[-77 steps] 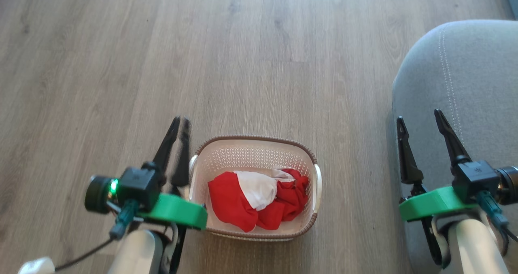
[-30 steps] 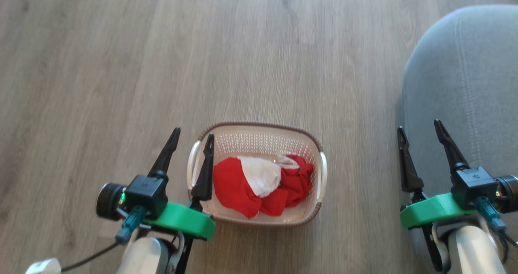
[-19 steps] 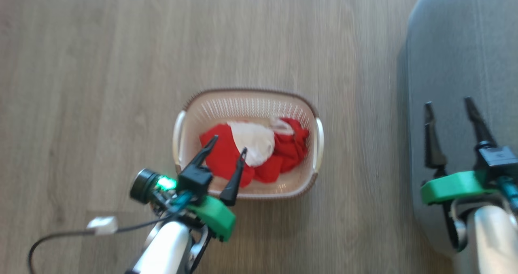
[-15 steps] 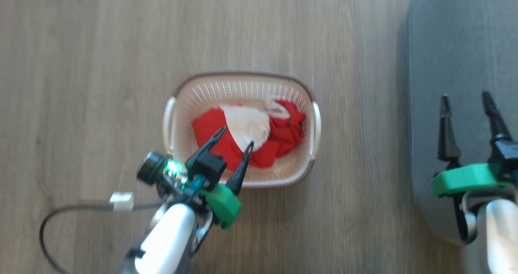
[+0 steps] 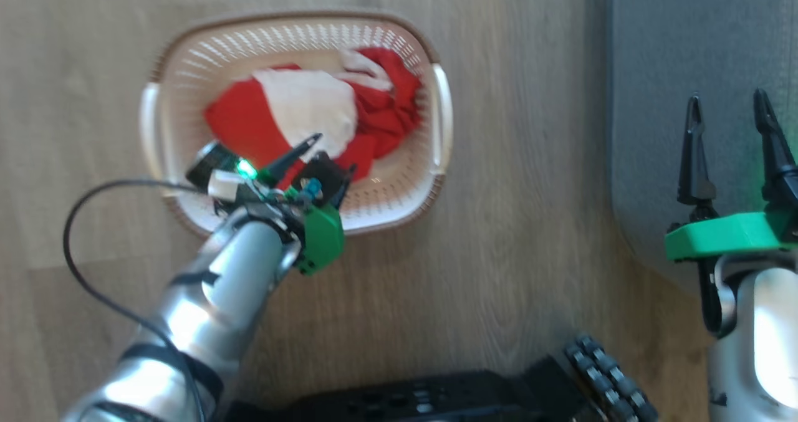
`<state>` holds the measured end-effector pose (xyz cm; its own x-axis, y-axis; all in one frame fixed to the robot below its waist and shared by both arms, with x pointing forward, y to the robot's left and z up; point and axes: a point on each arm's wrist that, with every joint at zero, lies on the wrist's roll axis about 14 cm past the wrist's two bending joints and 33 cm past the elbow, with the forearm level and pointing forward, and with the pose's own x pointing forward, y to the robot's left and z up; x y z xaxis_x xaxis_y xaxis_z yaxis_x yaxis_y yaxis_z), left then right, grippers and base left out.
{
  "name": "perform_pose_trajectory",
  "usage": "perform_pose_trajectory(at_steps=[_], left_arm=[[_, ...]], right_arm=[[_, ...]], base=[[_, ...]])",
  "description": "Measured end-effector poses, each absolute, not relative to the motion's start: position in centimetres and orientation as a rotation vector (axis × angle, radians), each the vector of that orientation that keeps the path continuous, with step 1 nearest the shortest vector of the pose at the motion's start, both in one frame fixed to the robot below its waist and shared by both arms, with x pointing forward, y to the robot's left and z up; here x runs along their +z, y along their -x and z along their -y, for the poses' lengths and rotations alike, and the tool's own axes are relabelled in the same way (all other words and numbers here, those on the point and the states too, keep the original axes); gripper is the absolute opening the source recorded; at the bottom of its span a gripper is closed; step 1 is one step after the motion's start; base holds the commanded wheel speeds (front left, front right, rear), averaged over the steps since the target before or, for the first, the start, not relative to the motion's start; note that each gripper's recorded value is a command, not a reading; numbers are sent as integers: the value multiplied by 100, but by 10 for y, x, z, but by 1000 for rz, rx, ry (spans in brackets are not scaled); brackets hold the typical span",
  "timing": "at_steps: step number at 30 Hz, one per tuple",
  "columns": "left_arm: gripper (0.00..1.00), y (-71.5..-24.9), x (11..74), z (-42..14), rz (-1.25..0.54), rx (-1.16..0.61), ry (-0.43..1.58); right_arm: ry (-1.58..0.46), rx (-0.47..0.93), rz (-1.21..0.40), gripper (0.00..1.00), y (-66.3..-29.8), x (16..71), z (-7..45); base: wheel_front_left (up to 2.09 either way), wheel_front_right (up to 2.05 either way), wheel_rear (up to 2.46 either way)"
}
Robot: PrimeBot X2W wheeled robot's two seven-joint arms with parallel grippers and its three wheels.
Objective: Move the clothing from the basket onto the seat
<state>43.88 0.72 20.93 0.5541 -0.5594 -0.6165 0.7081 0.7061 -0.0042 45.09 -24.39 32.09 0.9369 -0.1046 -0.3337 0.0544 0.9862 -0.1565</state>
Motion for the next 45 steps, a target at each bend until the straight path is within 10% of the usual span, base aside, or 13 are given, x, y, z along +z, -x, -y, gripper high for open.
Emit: perform_pose_trajectory(at_steps=[30, 31, 33, 45], left_arm=[[100, -452, 62, -52, -1067, -638, -435], [97, -450, 61, -54, -1083, -639, -436], [0, -446, 58, -58, -1114, -636, -432], [0, -456, 82, -65, -1078, -599, -392]], right_arm=[[185, -85, -380, 100, -454, 284, 258], [186, -82, -379, 100, -455, 283, 258], [190, -74, -380, 100, -456, 281, 256], [177, -63, -383, 100, -460, 284, 248]], base=[[0, 0, 0], [0, 0, 0], [0, 0, 0], [0, 0, 0]])
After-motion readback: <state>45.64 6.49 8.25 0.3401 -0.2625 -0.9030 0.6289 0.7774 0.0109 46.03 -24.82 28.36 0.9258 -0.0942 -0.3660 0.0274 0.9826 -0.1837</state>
